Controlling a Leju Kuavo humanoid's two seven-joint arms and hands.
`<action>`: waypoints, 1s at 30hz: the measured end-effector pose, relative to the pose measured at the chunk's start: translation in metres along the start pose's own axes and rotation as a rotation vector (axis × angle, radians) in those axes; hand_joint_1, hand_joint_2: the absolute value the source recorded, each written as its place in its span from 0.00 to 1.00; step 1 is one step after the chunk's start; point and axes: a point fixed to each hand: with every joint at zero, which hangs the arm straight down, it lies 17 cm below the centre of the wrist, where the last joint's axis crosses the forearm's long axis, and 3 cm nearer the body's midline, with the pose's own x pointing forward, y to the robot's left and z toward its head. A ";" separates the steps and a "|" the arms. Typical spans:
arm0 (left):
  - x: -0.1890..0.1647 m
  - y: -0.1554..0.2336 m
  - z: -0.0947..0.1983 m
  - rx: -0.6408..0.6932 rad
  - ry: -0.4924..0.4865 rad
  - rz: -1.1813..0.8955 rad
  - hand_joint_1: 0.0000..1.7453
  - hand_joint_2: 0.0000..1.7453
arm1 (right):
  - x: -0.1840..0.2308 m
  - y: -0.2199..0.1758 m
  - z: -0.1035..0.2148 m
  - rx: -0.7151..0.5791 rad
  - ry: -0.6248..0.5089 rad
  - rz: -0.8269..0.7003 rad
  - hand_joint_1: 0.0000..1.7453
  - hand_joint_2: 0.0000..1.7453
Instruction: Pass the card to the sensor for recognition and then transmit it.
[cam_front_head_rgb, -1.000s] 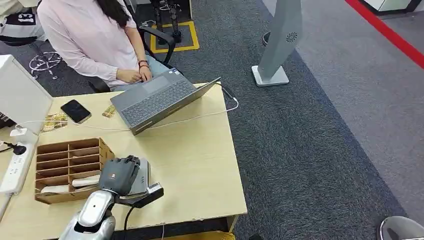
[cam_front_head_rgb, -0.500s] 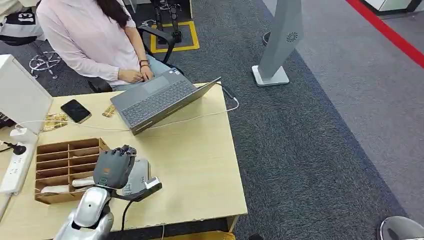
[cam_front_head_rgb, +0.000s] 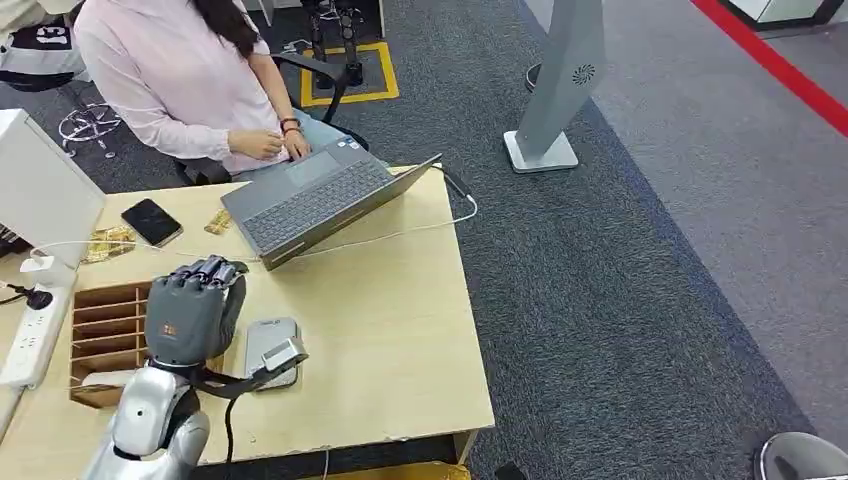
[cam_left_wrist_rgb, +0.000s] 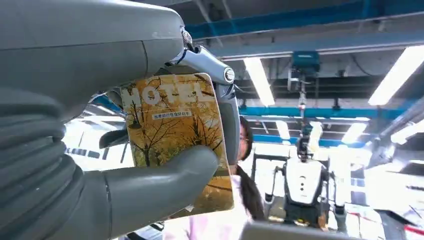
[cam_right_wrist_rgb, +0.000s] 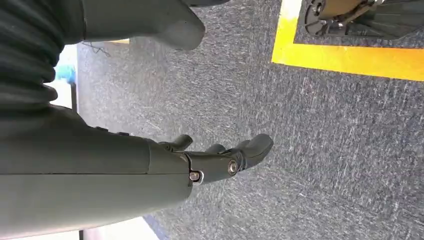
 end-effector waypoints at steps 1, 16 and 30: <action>-0.005 0.003 -0.003 0.011 0.004 -0.011 1.00 1.00 | 0.000 0.000 0.000 0.002 0.002 0.003 0.00 1.00; -0.094 0.029 -0.053 0.094 0.098 -0.193 1.00 1.00 | 0.013 -0.005 0.002 -0.009 -0.011 0.073 0.00 1.00; -0.197 0.034 -0.126 0.024 0.217 -0.351 1.00 1.00 | 0.030 -0.008 0.006 -0.016 -0.034 0.136 0.00 1.00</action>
